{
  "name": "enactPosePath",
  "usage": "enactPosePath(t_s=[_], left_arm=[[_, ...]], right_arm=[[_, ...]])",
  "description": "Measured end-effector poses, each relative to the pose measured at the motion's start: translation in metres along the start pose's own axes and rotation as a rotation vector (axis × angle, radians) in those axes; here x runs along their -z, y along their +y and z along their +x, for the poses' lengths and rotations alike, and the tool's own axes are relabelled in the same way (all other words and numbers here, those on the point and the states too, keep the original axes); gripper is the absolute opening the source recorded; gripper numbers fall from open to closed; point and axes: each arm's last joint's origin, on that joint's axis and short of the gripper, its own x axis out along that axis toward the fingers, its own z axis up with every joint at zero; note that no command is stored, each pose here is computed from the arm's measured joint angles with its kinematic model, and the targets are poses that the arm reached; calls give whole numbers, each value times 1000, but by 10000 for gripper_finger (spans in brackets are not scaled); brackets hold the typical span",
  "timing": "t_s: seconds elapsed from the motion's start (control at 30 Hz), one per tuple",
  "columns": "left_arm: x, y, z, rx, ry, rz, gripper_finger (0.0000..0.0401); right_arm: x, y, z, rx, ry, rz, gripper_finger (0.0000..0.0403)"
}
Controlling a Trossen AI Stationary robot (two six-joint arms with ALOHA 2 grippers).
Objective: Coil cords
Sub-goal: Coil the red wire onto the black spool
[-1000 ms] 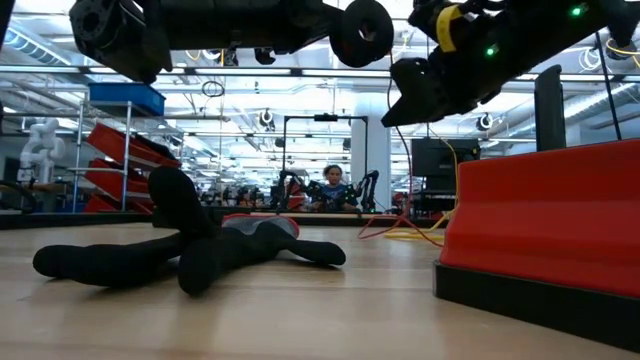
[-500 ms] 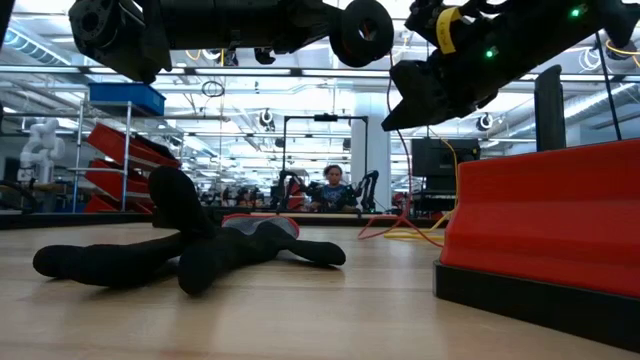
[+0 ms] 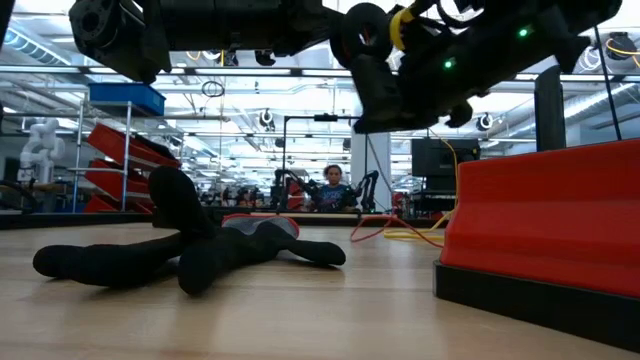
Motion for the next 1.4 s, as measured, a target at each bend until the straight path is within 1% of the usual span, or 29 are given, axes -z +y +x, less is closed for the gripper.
enactPosePath(t_s=[0.07,0.2,0.33,0.47,0.63,0.8,0.9,1.17,1.3,1.4], left_arm=[[1,0,0,1,12,7,0],[4,1,1,1,30,20,0],[4,3,1,4,23,17,0],[4,3,1,7,21,26,0],[8,1,0,33,48,105,0],[13,-1,0,76,84,150,0],[15,-2,0,96,102,196,0],[18,-4,-1,131,123,275,0],[22,-4,-2,149,152,305,0],[24,-5,-2,163,174,358,0]], right_arm=[[0,3,2,1,-4,6,0],[-11,9,3,-7,-19,31,0],[-21,13,3,-8,-27,21,0],[-18,12,3,-3,-8,22,0],[-13,12,3,-62,50,17,0],[-16,13,3,-97,57,45,0],[-20,17,2,-152,74,47,0],[-25,21,2,-200,125,8,0],[-26,23,1,-239,168,7,0],[-28,25,1,-271,182,23,0]])
